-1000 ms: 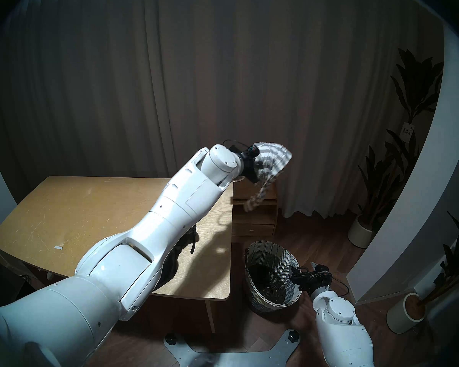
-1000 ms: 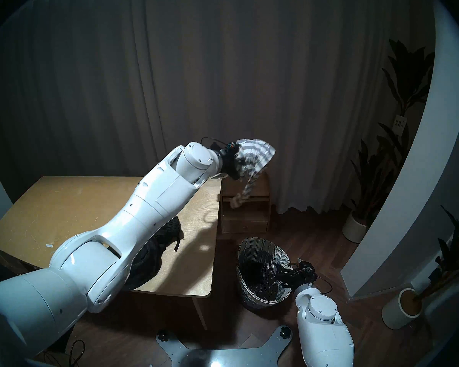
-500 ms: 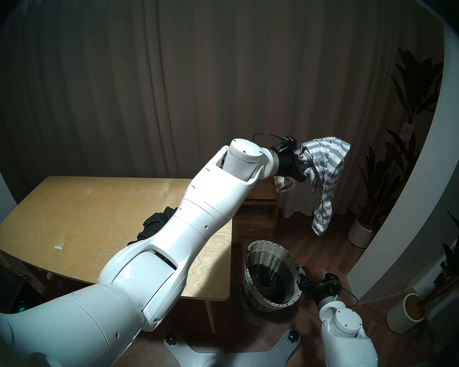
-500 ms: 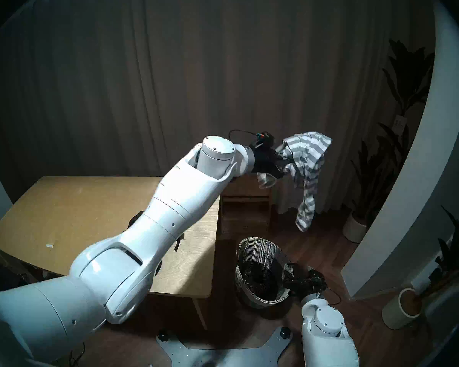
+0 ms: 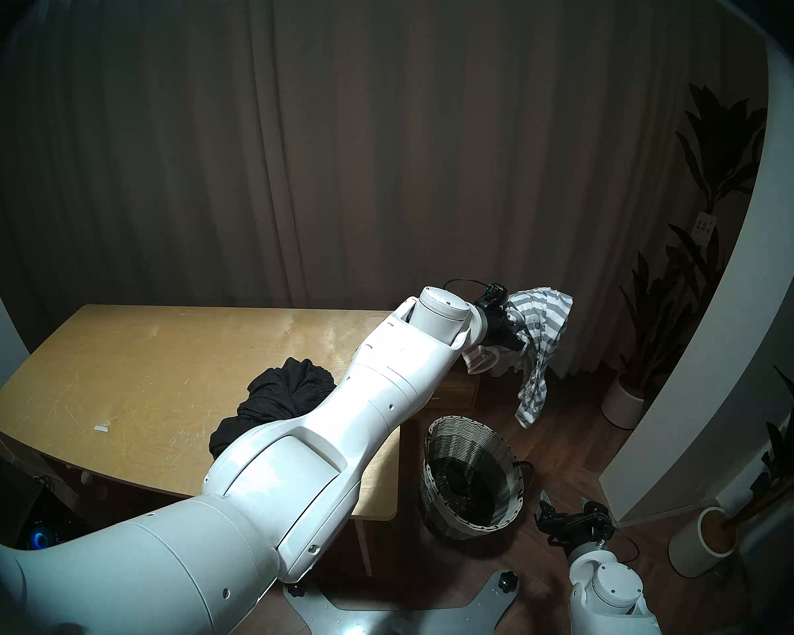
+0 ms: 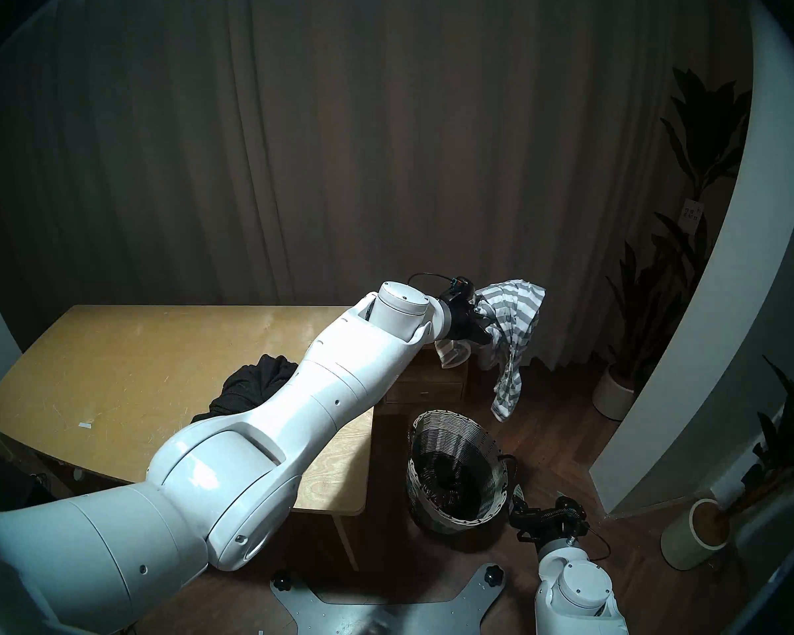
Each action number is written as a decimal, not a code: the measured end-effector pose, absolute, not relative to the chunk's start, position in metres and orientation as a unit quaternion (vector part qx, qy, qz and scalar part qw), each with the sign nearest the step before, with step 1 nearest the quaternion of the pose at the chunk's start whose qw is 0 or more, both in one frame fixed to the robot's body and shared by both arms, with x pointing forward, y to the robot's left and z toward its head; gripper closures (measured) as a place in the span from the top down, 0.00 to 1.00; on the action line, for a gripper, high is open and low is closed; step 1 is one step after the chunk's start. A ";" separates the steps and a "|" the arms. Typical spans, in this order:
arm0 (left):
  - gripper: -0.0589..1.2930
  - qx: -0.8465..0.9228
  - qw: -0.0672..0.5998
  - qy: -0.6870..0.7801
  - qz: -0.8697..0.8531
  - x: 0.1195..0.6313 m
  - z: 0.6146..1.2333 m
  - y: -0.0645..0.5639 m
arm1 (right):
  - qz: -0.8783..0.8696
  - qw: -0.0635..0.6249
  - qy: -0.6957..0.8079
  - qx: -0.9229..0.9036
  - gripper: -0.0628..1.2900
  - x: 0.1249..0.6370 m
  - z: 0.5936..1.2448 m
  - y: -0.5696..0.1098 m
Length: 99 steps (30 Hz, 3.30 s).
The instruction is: Toss clothes into the laundry hamper
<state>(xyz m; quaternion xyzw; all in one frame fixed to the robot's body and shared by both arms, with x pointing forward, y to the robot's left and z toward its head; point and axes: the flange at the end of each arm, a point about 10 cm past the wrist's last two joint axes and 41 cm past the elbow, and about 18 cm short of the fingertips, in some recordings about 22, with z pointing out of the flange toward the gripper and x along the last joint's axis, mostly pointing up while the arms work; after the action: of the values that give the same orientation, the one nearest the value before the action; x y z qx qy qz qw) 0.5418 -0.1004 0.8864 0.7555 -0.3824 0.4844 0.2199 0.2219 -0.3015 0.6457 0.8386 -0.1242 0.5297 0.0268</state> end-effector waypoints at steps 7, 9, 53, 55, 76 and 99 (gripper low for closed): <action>0.02 0.774 0.211 -0.363 0.474 0.545 0.865 -0.106 | 0.521 0.035 -0.133 0.842 0.97 0.215 0.646 -0.304; 0.02 0.779 0.207 -0.359 0.470 0.545 0.859 -0.106 | 0.520 0.036 -0.134 0.843 0.97 0.214 0.647 -0.304; 0.56 0.734 0.228 -0.367 0.524 0.562 0.862 -0.101 | 0.525 0.032 -0.107 0.844 0.97 0.238 0.659 -0.293; 0.59 0.725 0.228 -0.362 0.540 0.570 0.874 -0.096 | 0.529 0.031 -0.104 0.841 0.97 0.241 0.662 -0.292; 0.95 0.665 0.104 -0.209 0.709 0.665 1.018 0.082 | 0.699 -0.065 -0.020 0.712 0.97 0.349 0.803 -0.222; 0.95 0.709 -0.045 -0.096 0.697 0.667 0.982 0.281 | 0.750 -0.174 0.102 0.630 0.97 0.392 0.880 -0.105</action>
<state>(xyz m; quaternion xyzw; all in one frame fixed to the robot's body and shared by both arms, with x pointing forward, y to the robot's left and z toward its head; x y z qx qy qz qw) 0.6668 0.2812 0.9820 0.7089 -0.0958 0.6974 -0.0449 0.3921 -0.1050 0.8802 0.6301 0.1015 0.7499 -0.1740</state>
